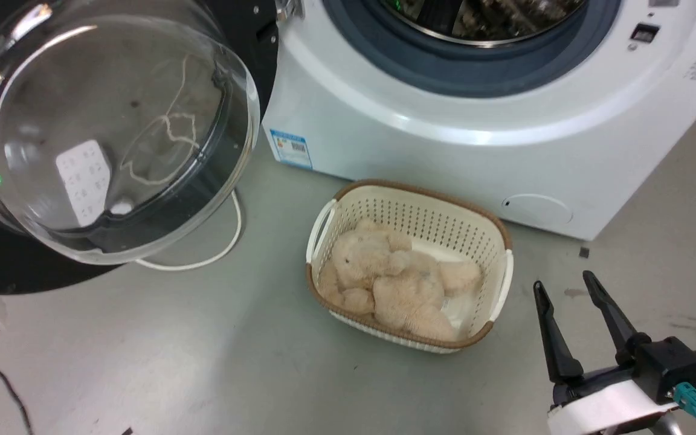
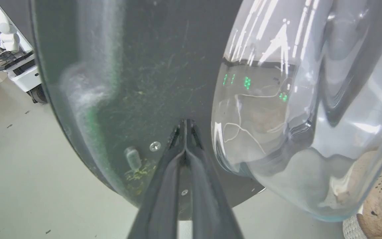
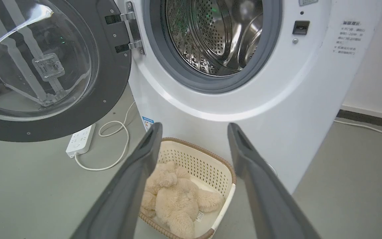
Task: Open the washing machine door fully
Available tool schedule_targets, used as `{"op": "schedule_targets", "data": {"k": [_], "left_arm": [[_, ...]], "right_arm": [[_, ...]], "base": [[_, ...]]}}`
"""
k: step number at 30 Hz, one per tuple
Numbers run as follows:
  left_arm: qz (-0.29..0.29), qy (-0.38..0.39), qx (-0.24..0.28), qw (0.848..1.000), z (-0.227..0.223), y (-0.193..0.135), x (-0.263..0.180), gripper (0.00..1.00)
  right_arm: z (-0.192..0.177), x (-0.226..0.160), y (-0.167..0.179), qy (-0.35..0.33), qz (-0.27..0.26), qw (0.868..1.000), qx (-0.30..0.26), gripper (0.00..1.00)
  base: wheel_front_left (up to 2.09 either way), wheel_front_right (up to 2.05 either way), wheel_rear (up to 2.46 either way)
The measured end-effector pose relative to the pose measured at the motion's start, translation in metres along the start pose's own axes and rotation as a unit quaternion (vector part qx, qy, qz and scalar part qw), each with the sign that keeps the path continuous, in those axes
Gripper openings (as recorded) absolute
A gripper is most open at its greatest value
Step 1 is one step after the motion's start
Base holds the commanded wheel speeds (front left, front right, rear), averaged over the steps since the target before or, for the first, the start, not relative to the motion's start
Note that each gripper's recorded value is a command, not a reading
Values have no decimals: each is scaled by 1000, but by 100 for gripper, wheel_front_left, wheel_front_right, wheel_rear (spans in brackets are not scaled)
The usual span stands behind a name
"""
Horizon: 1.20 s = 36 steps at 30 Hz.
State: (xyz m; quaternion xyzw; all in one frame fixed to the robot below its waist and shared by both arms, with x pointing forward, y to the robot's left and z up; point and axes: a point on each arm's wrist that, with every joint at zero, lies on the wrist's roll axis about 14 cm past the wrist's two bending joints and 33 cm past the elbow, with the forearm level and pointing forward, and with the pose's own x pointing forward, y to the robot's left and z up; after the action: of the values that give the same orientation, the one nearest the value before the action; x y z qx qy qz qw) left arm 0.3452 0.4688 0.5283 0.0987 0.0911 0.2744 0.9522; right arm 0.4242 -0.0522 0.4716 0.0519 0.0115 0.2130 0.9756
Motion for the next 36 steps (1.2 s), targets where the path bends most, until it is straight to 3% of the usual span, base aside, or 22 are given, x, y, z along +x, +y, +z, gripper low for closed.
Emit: {"op": "schedule_targets", "data": {"k": [7,10,11,12,13,17,20,26,27,28,29,30,36], "left_arm": [[-42,-85,-13,995,28,-23,-17,0],[-76,-117,-40,989,35,-51,-35,0],[-98,-138,-63,984,42,-74,-49,0],[-98,-138,-63,984,42,-74,-49,0],[-122,-157,-80,977,49,-97,-64,0],[-152,-177,-114,966,59,-126,-85,0],[-210,-179,-133,952,60,-165,-112,0],[-254,-171,-142,941,56,-198,-137,0],[-263,-156,-152,940,50,-210,-144,32],[-263,-156,-152,940,50,-210,-144,32],[-266,-148,-162,939,47,-218,-150,71],[-266,-148,-162,939,47,-218,-150,100],[-275,-133,-122,944,30,-232,-161,100]], "right_arm": [[27,-15,-17,-35,-31,999,-21,100],[43,-25,-27,-56,-50,997,-31,100],[55,-32,-34,-73,-63,995,-40,100],[55,-32,-34,-73,-63,995,-40,100],[65,-40,-38,-84,-73,993,-50,100],[74,-55,-46,-94,-91,989,-63,100],[83,-77,-58,-104,-119,985,-71,100],[86,-107,-71,-106,-153,980,-76,100],[84,-116,-74,-102,-162,978,-78,100],[84,-116,-74,-102,-162,978,-78,100],[81,-121,-75,-96,-166,978,-81,100],[81,-121,-75,-96,-166,978,-81,100],[73,-124,-74,-86,-168,979,-74,100]], "base": [[0,0,0],[0,0,0],[0,0,0],[0,0,0],[0,0,0],[0,0,0],[0,0,0],[0,0,0],[0,0,0],[0,0,0],[0,0,0],[0,0,0],[0,0,0]]}}
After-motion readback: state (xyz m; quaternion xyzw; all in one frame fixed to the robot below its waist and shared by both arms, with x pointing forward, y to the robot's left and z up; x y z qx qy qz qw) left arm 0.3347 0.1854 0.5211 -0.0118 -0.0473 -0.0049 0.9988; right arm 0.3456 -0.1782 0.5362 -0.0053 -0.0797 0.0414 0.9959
